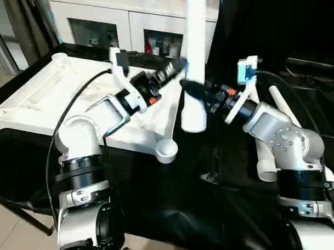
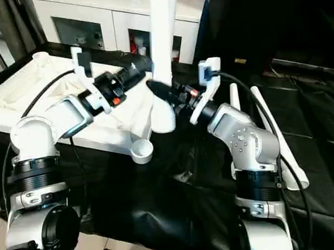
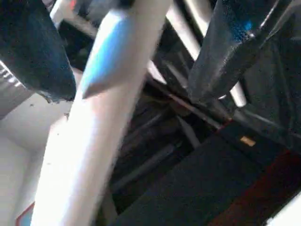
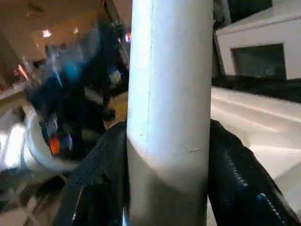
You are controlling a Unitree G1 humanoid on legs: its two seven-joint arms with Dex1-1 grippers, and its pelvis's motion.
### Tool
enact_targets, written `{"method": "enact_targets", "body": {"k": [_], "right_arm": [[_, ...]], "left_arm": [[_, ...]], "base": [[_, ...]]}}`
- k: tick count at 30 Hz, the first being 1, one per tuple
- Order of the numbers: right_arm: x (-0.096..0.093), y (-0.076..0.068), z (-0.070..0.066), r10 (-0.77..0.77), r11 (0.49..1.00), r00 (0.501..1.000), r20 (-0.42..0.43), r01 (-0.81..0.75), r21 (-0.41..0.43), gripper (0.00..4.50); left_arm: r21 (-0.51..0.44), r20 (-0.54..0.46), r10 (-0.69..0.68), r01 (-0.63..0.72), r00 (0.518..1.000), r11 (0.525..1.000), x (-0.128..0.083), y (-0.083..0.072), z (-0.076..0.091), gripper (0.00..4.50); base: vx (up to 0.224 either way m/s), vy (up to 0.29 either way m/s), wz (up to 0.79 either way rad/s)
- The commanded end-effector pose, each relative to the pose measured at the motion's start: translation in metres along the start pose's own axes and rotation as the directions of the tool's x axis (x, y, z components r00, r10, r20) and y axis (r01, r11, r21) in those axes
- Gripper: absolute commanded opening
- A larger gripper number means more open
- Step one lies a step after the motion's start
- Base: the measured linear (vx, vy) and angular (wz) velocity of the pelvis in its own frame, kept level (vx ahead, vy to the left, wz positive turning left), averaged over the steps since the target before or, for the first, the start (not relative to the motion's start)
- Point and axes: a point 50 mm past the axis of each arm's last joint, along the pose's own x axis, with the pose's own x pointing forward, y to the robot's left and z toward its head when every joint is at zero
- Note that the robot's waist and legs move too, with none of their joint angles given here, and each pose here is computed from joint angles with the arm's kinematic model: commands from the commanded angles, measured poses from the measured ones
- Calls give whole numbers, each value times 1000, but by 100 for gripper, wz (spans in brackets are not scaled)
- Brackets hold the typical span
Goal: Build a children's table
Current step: Insert table leg to table base
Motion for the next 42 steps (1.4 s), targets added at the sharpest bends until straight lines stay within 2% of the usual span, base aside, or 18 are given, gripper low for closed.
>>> {"method": "enact_targets", "body": {"k": [1,6,10,11,12,13,15,18,21,22,25,26,27,31,32,35,38,42], "right_arm": [[2,3,-4,-2,999,999,-46,0,-47,186],[6,2,-18,-40,994,988,-152,24,-106,186],[12,-6,-29,-193,962,949,-251,133,-236,186],[13,-8,-30,-224,952,939,-261,152,-267,186],[13,-9,-32,-241,944,932,-269,162,-287,186],[15,-13,-35,-298,920,911,-285,194,-341,186],[20,-19,-39,-409,876,869,-277,289,-387,186],[25,-20,-41,-463,843,850,-252,334,-421,186],[29,-18,-41,-477,834,848,-231,354,-424,186],[35,-15,-41,-479,825,853,-206,358,-436,186],[43,-7,-43,-452,833,869,-202,330,-444,186],[43,-7,-43,-452,833,869,-202,330,-444,186],[47,-2,-46,-424,840,880,-213,294,-457,186],[49,2,-50,-412,839,884,-219,274,-470,186],[50,2,-51,-413,838,884,-218,275,-472,186],[51,3,-51,-407,837,888,-213,269,-477,186],[52,4,-49,-397,837,894,-208,260,-481,186],[52,4,-48,-395,827,898,-193,257,-500,186]], "left_arm": [[8,8,-58,58,998,998,7,-14,5,450],[16,11,-53,53,999,998,9,-17,5,450],[77,18,78,-79,997,994,13,-9,6,450],[82,18,102,-103,995,991,14,-7,6,423],[94,16,120,-121,993,988,14,-7,6,423],[132,12,178,-178,984,975,15,-4,5,416],[231,11,324,-318,946,919,17,4,0,396],[290,16,405,-391,914,873,18,10,-7,372],[258,52,467,-464,883,848,19,16,-8,350],[208,96,520,-528,849,823,19,23,-6,337],[153,145,543,-561,827,814,19,28,-2,328],[153,145,543,-561,827,814,19,28,-2,308],[96,149,517,-533,843,841,19,28,-1,294],[23,128,476,-482,870,876,20,26,-3,269],[17,123,471,-476,874,879,20,26,-4,245],[12,118,469,-474,875,881,20,26,-5,238],[17,116,466,-471,877,882,21,27,-6,202],[23,131,465,-471,876,882,20,27,-4,193]], "base": [[0,0,0],[0,0,0],[0,0,0],[0,0,0],[0,0,0],[0,0,0],[0,0,0],[0,0,0],[0,0,0],[0,0,0],[0,0,0],[0,0,0],[0,0,0],[0,0,0],[0,0,0],[0,0,0],[0,0,0],[0,0,0]]}}
